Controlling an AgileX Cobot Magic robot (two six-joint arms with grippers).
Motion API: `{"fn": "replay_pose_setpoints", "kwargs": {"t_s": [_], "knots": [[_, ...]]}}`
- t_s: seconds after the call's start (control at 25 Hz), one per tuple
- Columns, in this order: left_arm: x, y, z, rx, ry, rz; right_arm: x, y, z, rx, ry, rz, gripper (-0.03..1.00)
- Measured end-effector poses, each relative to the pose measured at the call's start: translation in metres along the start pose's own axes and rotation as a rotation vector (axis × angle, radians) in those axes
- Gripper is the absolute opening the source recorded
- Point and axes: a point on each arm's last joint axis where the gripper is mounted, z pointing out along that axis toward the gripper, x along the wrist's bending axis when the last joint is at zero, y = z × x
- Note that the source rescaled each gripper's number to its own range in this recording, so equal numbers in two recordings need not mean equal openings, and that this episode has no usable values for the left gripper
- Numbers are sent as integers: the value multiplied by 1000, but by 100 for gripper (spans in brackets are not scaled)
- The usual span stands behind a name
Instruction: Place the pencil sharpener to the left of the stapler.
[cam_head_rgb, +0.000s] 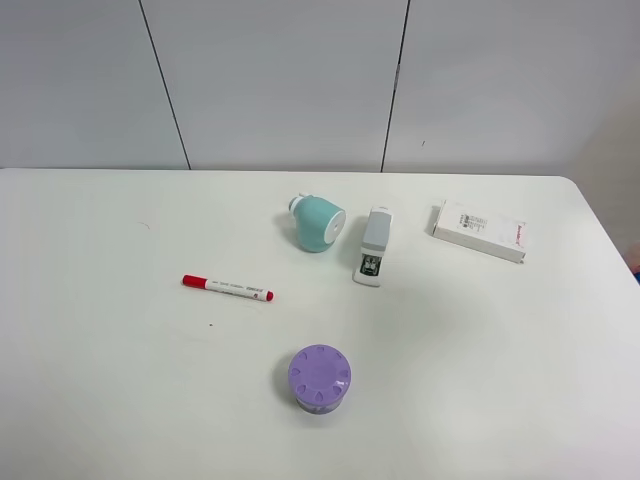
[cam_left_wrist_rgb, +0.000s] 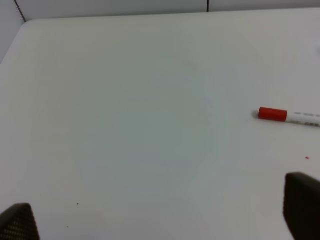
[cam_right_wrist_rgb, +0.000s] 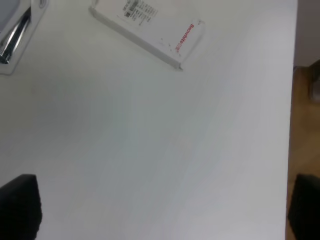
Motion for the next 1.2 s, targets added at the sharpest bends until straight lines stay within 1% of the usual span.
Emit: {"fn": "replay_pose_setpoints", "kwargs": {"t_s": [0.04,0.2,0.32,0.52,0.6,0.8,1.2], "knots": [[0,0,0,0,0,0,2,-13,-2,-4,-3,12,100],[0,0,0,0,0,0,7,-68,-11,-79,-26,38,100],[0,0,0,0,0,0,12,-103,-3,-169,-26,75,100],[0,0,0,0,0,0,19,-148,19,-249,-14,93,100],[0,0,0,0,0,0,20,-159,19,-287,-17,92,100],[0,0,0,0,0,0,22,-170,9,-387,-25,91,100],[0,0,0,0,0,0,21,-171,9,-392,-31,113,100]]}}
